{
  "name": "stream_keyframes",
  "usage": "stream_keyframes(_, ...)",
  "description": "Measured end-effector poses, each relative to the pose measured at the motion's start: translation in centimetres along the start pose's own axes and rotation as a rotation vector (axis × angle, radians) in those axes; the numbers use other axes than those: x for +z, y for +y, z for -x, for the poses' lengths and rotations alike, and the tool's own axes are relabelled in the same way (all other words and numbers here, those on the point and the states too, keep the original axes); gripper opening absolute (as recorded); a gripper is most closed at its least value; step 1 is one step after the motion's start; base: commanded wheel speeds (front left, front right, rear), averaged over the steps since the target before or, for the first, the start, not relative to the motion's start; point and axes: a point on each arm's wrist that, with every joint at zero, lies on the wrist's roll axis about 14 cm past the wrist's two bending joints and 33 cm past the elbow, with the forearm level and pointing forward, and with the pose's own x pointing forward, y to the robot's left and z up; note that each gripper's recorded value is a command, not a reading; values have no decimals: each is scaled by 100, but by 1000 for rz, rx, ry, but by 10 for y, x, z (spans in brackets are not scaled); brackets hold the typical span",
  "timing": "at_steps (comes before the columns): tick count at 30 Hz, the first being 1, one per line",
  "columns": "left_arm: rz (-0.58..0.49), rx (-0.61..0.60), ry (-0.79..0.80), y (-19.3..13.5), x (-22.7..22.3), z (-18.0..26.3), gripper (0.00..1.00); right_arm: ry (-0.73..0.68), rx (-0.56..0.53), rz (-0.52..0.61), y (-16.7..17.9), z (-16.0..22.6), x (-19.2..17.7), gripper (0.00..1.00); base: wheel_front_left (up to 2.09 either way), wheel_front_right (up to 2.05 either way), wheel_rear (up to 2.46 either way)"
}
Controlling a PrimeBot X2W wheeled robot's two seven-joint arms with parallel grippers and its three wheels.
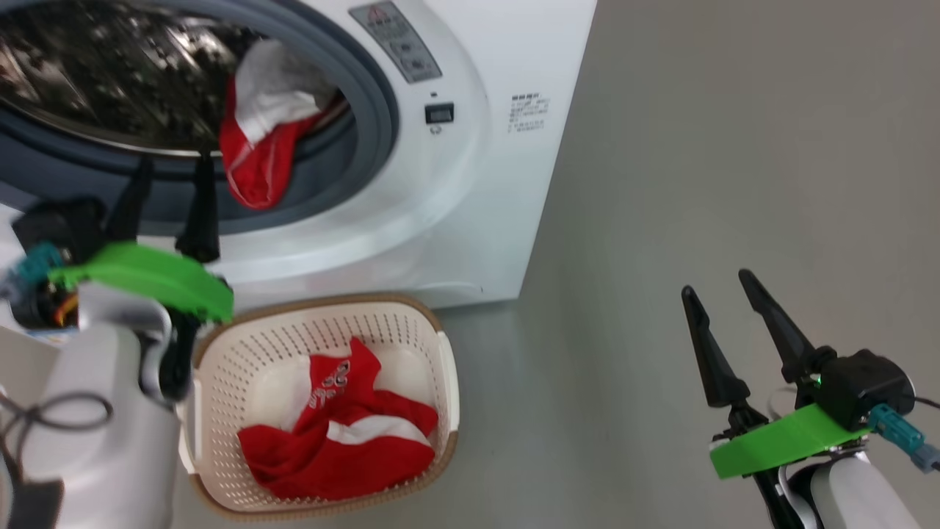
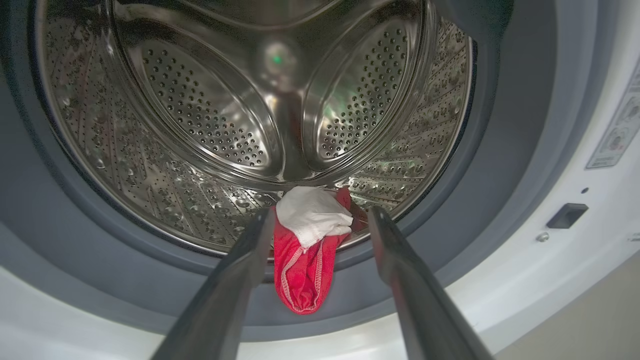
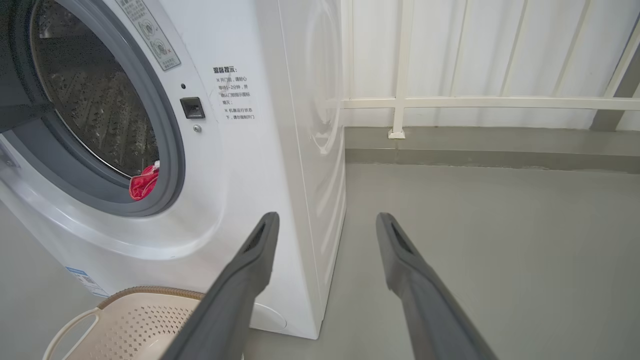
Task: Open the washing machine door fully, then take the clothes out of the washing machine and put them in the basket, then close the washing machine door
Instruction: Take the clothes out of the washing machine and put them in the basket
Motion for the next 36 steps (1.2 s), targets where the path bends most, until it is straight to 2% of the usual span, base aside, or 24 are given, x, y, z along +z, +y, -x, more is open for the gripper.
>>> stream_keyframes(10, 34, 13, 128, 6, -35, -62, 100, 50, 2, 5, -7, -21, -23, 100, 0, 0, 0)
stream_keyframes(16, 57, 6, 252, -3, -64, -86, 100, 78, -10, 8, -13, -21, -33, 100, 0, 0, 0)
stream_keyframes(22, 15, 1, 413, -3, -102, -93, 100, 91, -21, 4, -18, -19, -37, 100, 0, 0, 0)
stream_keyframes(29, -132, 45, 555, 18, -136, -91, 100, 101, -42, -1, -25, -18, -39, 100, 0, 0, 0)
stream_keyframes(33, -190, 60, 571, 22, -140, -94, 100, 99, -46, -6, -26, -19, -39, 100, 0, 0, 0)
stream_keyframes(34, -208, 64, 572, 23, -141, -95, 76, 101, -49, -14, -27, -19, -40, 100, 0, 0, 0)
stream_keyframes(35, -220, 64, 574, 25, -142, -96, 29, 105, -53, -18, -27, -18, -41, 100, 0, 0, 0)
stream_keyframes(36, -227, 66, 571, 26, -142, -97, 0, 108, -56, -22, -28, -18, -43, 100, 0, 0, 0)
